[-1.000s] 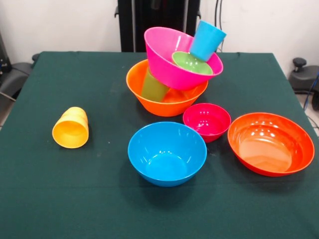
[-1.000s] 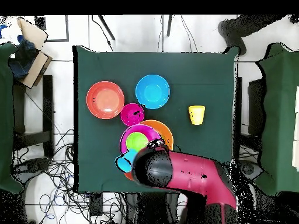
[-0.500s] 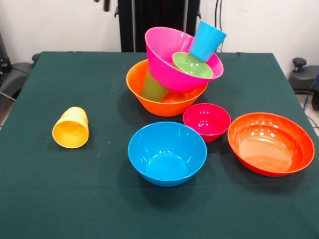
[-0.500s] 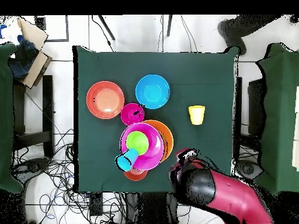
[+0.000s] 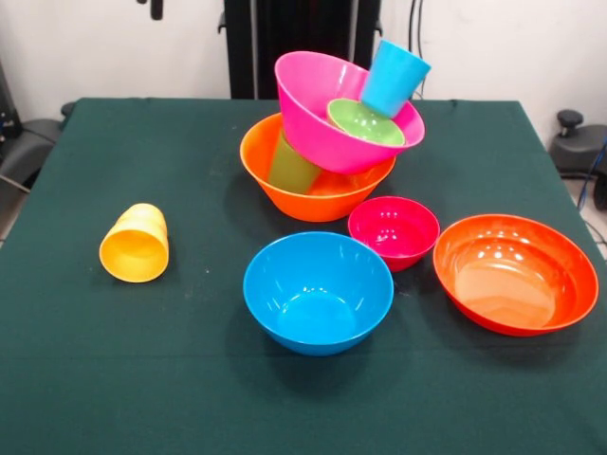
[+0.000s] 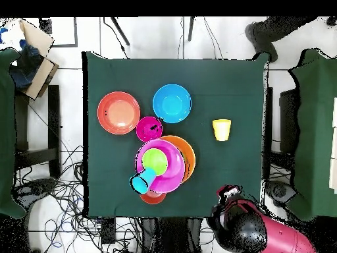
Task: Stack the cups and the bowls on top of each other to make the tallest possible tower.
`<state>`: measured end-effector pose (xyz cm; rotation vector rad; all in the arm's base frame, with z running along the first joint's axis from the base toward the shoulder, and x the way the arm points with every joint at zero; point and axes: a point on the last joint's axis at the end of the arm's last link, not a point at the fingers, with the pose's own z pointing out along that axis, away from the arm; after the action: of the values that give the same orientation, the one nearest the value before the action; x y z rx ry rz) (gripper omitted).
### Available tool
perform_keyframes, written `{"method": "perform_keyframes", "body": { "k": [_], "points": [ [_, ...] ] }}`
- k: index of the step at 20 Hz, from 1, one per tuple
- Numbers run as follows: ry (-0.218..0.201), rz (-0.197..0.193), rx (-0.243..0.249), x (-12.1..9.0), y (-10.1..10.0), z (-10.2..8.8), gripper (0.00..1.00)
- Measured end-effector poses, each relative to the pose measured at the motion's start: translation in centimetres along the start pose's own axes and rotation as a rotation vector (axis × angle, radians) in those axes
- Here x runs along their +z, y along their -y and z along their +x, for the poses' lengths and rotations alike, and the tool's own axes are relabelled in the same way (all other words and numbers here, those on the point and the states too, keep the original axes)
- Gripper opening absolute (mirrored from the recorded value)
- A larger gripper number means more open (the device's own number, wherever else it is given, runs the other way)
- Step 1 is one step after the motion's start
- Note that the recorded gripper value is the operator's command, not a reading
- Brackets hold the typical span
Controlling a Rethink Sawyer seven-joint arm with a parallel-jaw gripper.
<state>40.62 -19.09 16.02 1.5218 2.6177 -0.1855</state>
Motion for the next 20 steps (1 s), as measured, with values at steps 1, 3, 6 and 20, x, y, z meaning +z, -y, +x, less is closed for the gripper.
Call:
{"method": "perform_keyframes", "body": {
  "k": [1,3,6,20],
  "points": [
    [0.0,0.003,-0.012,0.1,0.1,0.1,1.0],
    [-0.002,0.009,-0.051,0.5,0.3,0.6,1.0],
    [-0.011,0.014,-0.111,1.4,0.3,1.4,1.0],
    [-0.091,-0.027,-0.203,4.8,0.8,2.1,1.0]
  ]
}}
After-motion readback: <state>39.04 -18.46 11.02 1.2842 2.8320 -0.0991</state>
